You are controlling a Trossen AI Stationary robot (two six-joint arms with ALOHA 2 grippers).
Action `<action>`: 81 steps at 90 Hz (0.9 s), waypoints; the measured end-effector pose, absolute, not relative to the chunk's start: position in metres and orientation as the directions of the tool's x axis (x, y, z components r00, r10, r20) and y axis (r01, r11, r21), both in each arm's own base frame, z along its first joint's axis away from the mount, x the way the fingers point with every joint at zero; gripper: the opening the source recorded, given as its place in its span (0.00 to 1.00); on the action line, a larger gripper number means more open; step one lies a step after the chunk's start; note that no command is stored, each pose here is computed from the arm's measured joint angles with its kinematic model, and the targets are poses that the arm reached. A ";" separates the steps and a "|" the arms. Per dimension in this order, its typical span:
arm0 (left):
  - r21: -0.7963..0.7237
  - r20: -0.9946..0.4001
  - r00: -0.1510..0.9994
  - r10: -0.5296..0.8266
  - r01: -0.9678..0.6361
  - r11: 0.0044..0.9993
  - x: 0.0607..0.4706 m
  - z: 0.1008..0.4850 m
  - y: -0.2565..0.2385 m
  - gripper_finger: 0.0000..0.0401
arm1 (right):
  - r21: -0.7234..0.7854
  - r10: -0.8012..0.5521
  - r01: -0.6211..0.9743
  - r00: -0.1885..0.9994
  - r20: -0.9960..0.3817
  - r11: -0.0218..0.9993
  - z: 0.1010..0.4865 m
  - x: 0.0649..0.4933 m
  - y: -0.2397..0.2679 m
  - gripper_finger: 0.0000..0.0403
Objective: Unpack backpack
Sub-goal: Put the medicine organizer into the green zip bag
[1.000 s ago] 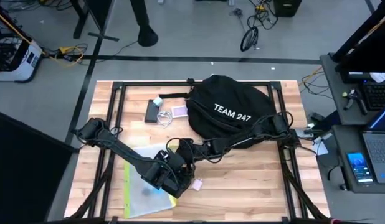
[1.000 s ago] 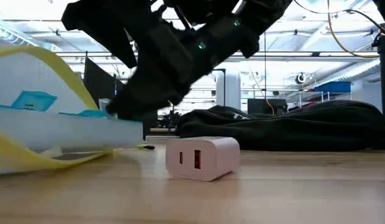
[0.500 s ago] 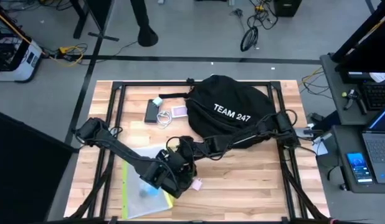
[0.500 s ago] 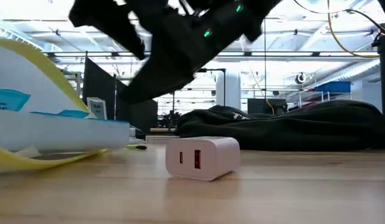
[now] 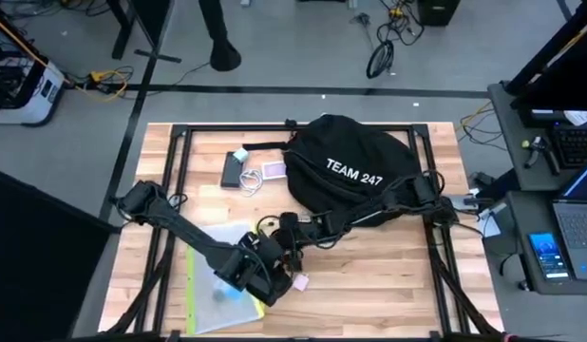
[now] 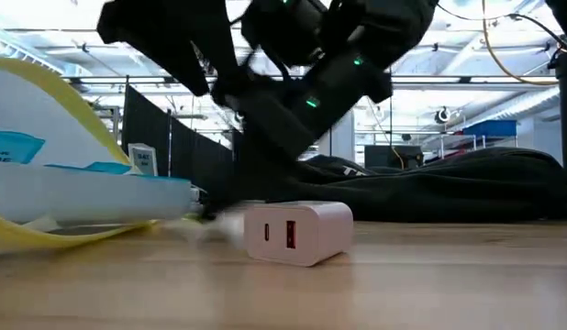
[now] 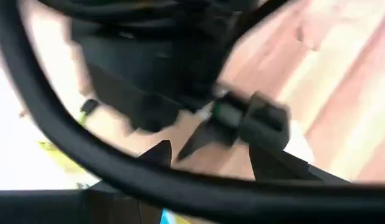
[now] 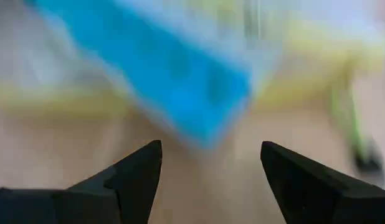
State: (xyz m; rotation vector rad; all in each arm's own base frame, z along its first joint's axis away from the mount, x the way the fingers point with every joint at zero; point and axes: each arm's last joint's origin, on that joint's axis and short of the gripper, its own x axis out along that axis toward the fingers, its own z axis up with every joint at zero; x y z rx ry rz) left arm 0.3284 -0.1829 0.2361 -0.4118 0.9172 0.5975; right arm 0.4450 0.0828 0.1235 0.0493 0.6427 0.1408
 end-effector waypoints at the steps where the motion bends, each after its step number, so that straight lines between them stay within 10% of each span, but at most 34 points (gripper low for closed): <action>1: -0.080 -0.832 0.466 0.302 -0.639 0.765 0.328 0.236 -0.183 0.50 | 0.093 0.149 -0.116 0.803 -0.577 0.989 0.125 0.446 0.083 0.64; 22: -0.108 -0.849 0.461 0.258 -0.629 0.769 0.327 0.238 -0.186 0.50 | 0.022 0.109 -0.109 0.915 -0.388 0.994 0.127 0.474 0.083 0.64; 81: -0.115 -0.812 0.521 0.261 -0.582 0.805 0.336 0.263 -0.189 0.50 | -0.212 0.098 -0.244 0.841 -0.532 0.946 0.174 0.453 0.073 0.64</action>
